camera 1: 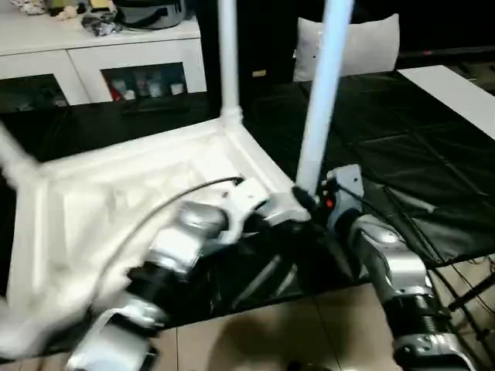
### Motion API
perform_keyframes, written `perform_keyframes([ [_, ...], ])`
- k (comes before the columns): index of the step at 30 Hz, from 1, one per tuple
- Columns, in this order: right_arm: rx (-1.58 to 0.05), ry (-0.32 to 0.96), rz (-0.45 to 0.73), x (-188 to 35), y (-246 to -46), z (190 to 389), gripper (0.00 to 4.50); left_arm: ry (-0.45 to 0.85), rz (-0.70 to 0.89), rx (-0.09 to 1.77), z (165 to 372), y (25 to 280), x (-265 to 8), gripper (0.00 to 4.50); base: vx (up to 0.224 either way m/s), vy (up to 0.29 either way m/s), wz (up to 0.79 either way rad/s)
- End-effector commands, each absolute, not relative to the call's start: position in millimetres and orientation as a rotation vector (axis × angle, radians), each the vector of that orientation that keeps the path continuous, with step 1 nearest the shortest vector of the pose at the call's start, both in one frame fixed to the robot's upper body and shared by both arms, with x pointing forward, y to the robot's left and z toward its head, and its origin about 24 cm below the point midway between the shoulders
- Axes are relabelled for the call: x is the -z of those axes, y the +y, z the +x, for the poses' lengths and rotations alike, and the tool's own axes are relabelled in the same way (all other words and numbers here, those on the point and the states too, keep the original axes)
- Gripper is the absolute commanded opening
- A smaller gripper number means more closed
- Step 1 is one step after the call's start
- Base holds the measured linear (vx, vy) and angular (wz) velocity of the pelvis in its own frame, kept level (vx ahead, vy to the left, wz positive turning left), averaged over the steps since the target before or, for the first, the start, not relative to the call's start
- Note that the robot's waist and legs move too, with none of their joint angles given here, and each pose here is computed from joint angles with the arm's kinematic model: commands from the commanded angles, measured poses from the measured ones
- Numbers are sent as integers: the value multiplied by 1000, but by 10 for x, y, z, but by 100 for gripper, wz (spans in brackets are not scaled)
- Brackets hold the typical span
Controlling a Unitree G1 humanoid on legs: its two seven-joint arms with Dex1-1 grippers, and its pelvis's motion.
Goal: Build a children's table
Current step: Rotate leg to tighten
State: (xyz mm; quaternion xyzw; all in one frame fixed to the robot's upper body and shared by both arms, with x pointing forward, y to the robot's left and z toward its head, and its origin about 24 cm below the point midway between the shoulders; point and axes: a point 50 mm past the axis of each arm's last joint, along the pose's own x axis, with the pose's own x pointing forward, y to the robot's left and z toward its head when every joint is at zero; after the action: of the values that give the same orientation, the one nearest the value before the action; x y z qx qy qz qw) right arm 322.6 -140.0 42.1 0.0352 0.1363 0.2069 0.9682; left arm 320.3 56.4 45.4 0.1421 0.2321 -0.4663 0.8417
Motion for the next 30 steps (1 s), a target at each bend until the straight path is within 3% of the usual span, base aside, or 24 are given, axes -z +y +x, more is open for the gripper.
perform_keyframes([
  [1,-518,377,48,-208,-1110,3119,265,341,276,1049,3209,282,-685,0,0,0,0],
  [8,-487,325,25,-230,-1248,3102,343,320,399,1073,3193,362,-622,0,0,0,0],
  [12,-447,246,-94,-299,-1512,3072,365,309,454,1062,3223,465,-578,0,0,0,0],
  [16,-493,232,-44,-337,-1647,2925,400,260,498,1070,3243,531,-593,0,12,-31,1],
  [17,-536,216,-31,-376,-1675,2819,413,251,457,1090,3227,546,-625,27,13,-50,-2],
  [20,-619,194,-29,-433,-1649,2691,440,239,393,1127,3179,556,-675,59,0,0,0],
  [25,-712,153,-52,-518,-1530,2628,450,195,433,1093,3159,674,-702,102,0,0,0],
  [30,-787,160,-41,-614,-1334,2656,450,263,538,1059,3057,1162,-773,102,0,0,0],
])
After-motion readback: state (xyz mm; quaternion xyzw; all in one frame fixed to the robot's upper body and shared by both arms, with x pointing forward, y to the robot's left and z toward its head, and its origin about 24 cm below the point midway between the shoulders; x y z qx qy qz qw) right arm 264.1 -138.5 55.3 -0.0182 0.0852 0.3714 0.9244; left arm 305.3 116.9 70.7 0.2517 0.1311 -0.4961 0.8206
